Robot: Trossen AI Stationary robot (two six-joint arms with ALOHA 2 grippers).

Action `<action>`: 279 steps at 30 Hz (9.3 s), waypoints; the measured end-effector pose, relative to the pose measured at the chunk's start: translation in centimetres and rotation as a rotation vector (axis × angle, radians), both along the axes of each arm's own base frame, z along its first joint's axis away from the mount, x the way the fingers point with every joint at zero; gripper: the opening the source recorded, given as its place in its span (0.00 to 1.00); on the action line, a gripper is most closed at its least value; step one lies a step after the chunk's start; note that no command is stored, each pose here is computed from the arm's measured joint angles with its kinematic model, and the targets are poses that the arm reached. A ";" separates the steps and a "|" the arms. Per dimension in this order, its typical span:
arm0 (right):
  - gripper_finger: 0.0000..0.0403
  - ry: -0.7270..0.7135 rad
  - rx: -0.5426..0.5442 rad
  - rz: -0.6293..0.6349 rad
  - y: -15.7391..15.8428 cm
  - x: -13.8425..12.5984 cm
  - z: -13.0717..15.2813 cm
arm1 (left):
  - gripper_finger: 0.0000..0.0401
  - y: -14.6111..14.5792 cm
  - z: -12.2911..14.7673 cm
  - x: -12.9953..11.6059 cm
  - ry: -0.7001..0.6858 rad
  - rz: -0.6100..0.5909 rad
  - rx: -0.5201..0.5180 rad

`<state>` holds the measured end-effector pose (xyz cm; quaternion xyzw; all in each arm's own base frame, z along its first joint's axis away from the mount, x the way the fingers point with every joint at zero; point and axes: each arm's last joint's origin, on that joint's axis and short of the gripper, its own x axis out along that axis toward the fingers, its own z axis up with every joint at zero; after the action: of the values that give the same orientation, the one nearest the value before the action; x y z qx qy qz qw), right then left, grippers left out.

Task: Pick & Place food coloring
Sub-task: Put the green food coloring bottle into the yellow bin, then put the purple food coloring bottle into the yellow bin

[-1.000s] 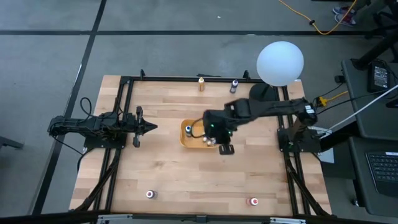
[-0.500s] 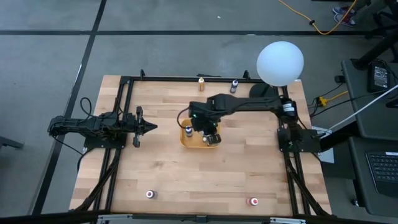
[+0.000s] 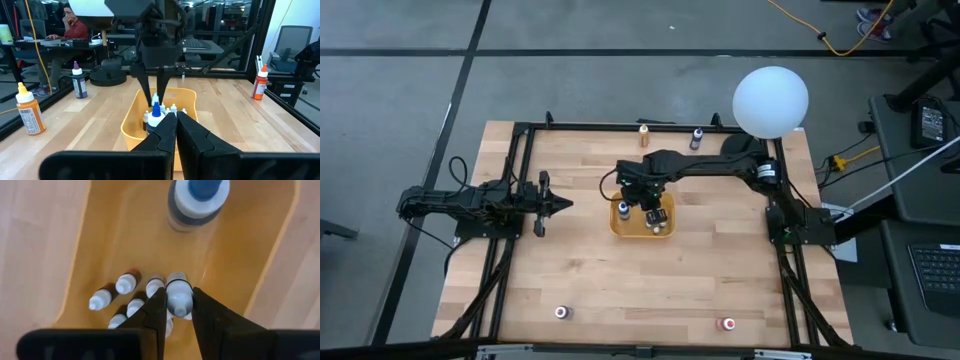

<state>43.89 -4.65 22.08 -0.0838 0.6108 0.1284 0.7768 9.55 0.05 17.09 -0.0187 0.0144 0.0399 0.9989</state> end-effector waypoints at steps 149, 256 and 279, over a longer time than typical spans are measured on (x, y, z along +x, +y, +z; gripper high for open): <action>0.30 -0.779 0.290 -0.129 3.5 -13.3 11.0 | 0.02 0.0 0.0 0.0 0.000 0.000 0.000; 0.58 0.358 -0.248 -0.886 -22.5 -11.6 0.6 | 0.02 0.5 0.1 0.0 -0.009 0.165 0.038; 0.45 0.400 -0.213 -0.894 -22.8 -12.5 -0.7 | 0.02 0.5 0.1 0.0 -0.009 0.165 0.038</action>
<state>31.42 -27.44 21.34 0.1335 0.7335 -0.2666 0.6107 9.50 0.54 17.24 -0.0012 0.0077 0.1221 0.9925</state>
